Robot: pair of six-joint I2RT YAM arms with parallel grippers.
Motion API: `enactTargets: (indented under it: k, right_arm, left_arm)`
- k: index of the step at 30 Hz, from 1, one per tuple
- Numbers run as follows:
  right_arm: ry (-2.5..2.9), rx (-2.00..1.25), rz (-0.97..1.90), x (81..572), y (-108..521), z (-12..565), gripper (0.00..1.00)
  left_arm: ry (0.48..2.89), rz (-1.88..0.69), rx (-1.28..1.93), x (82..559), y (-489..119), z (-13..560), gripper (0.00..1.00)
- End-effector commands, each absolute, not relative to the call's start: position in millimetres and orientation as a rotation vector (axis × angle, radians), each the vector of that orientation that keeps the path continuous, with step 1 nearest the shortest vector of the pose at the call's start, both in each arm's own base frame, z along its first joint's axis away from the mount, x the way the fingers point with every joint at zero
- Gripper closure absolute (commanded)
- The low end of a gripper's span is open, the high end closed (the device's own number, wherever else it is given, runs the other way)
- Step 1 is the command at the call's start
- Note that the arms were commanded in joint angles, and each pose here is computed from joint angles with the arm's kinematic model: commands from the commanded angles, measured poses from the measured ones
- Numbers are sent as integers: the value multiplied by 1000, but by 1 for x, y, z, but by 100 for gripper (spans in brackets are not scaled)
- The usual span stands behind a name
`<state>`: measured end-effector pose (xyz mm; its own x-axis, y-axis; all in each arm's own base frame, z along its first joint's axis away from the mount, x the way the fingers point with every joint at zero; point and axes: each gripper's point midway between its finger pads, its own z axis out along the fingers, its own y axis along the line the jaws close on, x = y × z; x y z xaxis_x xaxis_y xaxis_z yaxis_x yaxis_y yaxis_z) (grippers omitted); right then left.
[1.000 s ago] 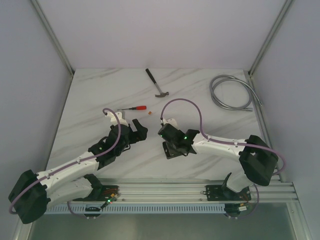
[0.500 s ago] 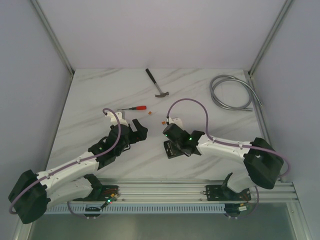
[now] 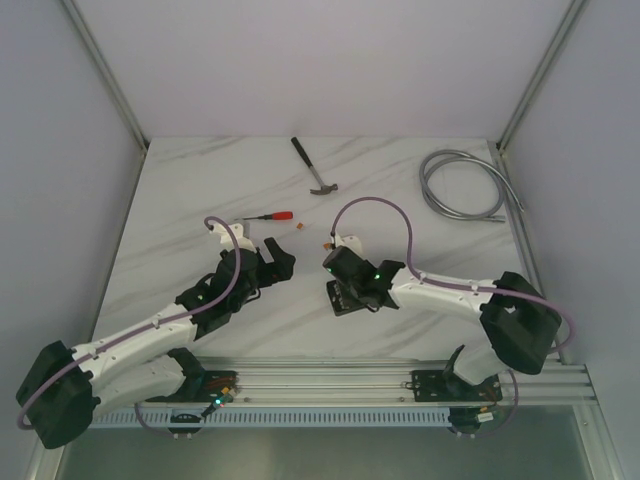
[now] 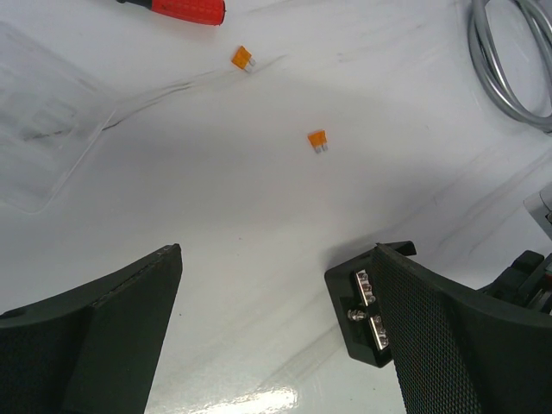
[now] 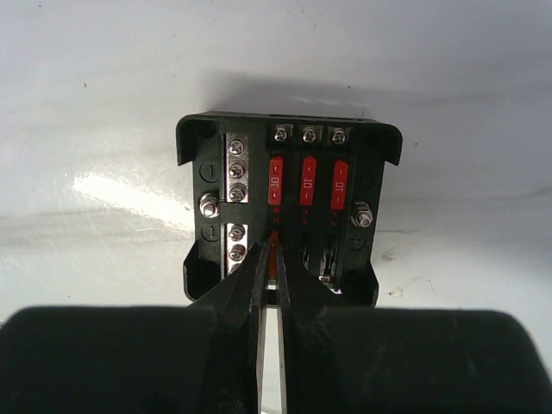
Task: Snap on the fuse box
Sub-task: Install the fuse at the fuse box base.
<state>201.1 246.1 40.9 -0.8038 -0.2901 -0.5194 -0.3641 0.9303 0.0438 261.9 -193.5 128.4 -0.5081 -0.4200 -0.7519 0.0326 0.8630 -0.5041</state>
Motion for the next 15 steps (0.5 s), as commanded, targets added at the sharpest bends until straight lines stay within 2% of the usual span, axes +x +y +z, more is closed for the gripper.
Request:
enactTargets:
  k: [1,15]
  right_arm:
    - [2799,-561,-99,158,185,-26,100]
    - [2872,-558,-224,143,155,-48,100]
  left_arm:
    - [2029,-571,-292,263,-192,133,0]
    - [2021,-575,-298,263,-190,135,0]
